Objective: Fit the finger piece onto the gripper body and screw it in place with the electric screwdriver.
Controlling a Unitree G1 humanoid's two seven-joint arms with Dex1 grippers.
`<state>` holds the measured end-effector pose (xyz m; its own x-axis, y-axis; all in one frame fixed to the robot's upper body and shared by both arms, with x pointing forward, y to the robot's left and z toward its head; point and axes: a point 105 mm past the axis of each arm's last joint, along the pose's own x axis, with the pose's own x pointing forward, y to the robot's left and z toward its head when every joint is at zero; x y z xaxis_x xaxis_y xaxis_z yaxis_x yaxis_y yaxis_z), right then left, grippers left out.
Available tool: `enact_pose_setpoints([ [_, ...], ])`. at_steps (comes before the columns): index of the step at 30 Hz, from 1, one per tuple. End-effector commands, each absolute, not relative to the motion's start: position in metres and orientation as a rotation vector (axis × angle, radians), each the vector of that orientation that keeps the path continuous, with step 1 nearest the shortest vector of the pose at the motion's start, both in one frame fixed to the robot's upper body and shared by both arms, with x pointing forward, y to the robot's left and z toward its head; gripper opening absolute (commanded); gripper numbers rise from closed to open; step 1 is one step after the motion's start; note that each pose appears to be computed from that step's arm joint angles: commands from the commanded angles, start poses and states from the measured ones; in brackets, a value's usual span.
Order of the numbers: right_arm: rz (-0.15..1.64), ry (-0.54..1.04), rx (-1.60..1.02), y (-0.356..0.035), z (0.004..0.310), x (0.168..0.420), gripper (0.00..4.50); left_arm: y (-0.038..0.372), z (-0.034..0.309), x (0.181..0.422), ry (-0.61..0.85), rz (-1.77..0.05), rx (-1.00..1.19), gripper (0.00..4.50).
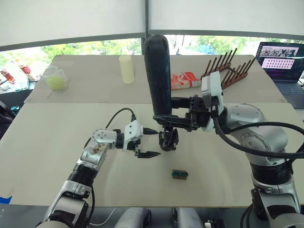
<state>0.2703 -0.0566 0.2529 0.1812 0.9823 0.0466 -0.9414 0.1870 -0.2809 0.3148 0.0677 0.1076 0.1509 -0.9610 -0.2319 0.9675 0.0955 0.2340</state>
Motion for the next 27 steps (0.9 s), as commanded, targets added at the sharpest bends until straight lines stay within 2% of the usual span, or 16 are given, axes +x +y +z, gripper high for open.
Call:
enact_pose_setpoints([
  [1, 1.379, -0.318, -0.236, -0.061, 0.262, 0.262, 1.91, 0.065, 0.115, 0.317, -0.006, -1.432, 0.378, 4.50],
  [14, 1.351, -0.285, -0.246, -0.067, 0.252, 0.270, 1.91, 0.062, 0.110, 0.323, 0.014, -1.424, 0.359, 4.50],
  [27, 1.317, -0.246, -0.233, -0.069, 0.248, 0.276, 1.91, 0.028, 0.091, 0.330, 0.023, -1.414, 0.292, 4.50],
])
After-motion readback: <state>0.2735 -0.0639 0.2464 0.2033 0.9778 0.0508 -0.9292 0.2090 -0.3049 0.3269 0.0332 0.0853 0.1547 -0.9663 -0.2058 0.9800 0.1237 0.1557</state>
